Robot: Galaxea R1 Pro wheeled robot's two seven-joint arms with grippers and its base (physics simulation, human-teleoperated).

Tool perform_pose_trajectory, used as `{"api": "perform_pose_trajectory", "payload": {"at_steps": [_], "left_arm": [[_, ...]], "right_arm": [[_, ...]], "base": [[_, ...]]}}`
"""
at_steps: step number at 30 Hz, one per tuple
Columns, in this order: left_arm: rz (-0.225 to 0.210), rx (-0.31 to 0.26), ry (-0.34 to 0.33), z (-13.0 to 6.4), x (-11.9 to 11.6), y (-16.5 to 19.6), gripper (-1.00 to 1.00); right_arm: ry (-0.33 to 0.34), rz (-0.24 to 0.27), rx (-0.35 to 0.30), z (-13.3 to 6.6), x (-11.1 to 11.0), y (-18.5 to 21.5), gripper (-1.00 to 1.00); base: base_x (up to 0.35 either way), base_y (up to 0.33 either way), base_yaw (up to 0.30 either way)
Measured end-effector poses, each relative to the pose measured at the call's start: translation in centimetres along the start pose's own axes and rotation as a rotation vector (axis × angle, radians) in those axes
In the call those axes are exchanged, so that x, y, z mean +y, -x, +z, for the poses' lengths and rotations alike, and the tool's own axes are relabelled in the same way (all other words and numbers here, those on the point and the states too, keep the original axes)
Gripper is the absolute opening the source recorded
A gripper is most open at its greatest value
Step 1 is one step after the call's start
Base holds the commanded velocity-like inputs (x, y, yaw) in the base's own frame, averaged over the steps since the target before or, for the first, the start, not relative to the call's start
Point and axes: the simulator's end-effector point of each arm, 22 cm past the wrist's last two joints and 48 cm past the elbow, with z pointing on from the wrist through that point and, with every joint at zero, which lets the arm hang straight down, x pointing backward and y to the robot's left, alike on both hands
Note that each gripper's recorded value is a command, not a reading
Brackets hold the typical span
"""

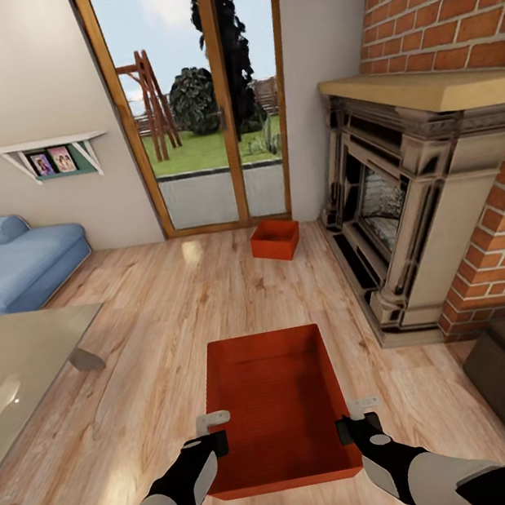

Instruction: Move the two storage containers from the living room to the garage. In the garage, place one container on the floor and stack the other container on top of it (either order is fine).

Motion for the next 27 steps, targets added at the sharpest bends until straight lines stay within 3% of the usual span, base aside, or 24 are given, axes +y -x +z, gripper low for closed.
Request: {"api": "perform_pose_trajectory", "payload": {"at_steps": [27], "left_arm": [[-0.003,-0.042,-0.003,-1.4,-0.1,2.1,-1.00]], "right_arm": [[-0.002,0.001,-0.042,-0.9,-0.1,2.3,-1.00]], "base": [[0.000,0.000,0.000]]}}
